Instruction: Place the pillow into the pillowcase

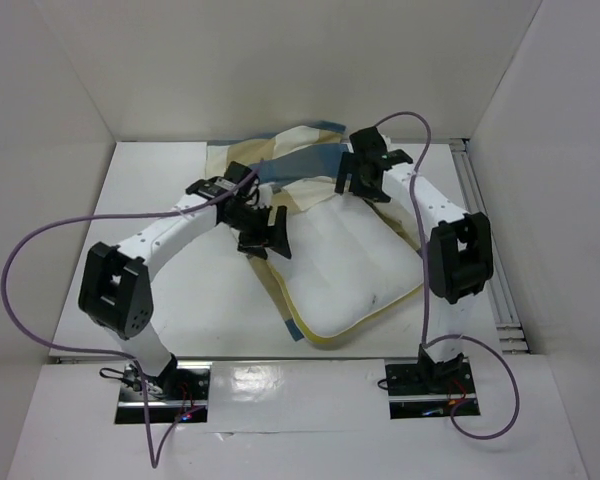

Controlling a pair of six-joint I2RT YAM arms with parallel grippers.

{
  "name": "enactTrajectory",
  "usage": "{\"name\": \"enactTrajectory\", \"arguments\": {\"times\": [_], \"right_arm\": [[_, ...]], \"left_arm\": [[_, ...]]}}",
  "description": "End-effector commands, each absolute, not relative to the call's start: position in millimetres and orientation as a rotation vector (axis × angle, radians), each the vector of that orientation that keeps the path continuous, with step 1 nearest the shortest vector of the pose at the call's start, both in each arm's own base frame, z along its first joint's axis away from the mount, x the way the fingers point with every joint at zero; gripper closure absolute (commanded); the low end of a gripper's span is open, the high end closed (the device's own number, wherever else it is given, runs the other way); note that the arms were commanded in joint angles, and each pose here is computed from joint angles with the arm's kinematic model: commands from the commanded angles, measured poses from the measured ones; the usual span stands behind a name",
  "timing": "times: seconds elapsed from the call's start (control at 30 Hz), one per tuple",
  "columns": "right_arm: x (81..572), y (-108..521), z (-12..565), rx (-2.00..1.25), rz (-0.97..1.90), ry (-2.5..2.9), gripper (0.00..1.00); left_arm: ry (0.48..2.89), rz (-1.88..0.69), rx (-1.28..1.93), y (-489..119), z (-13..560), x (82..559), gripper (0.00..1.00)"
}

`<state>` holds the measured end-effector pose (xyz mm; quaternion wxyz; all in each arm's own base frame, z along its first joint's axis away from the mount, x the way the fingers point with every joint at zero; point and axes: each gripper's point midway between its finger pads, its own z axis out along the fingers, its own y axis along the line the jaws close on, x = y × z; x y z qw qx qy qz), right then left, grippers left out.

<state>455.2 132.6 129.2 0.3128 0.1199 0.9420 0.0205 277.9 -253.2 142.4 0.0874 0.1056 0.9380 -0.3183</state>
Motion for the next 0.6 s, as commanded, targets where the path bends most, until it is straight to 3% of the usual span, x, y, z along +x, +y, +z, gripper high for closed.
{"name": "enactTrajectory", "arguments": {"times": [0.0, 0.23, 0.5, 0.53, 0.57], "right_arm": [[434, 183, 192, 0.085, 0.189, 2.341, 0.00], [366, 295, 189, -0.442, 0.297, 2.283, 0.00], [325, 357, 81, -0.700, 0.235, 2.484, 0.00], [328, 360, 73, -0.702, 0.232, 2.489, 0.02], [329, 362, 65, -0.696, 0.226, 2.504, 0.14]], "left_arm": [[2.741, -0.799, 0.118, -195, 165, 291, 0.12], [2.669, -0.802, -0.390, -131, 140, 285, 0.17], [2.668, -0.922, -0.496, -133, 101, 265, 0.17], [2.661, -0.954, -0.483, -136, 100, 264, 0.17], [2.638, -0.977, -0.446, -139, 100, 266, 0.17]]}}
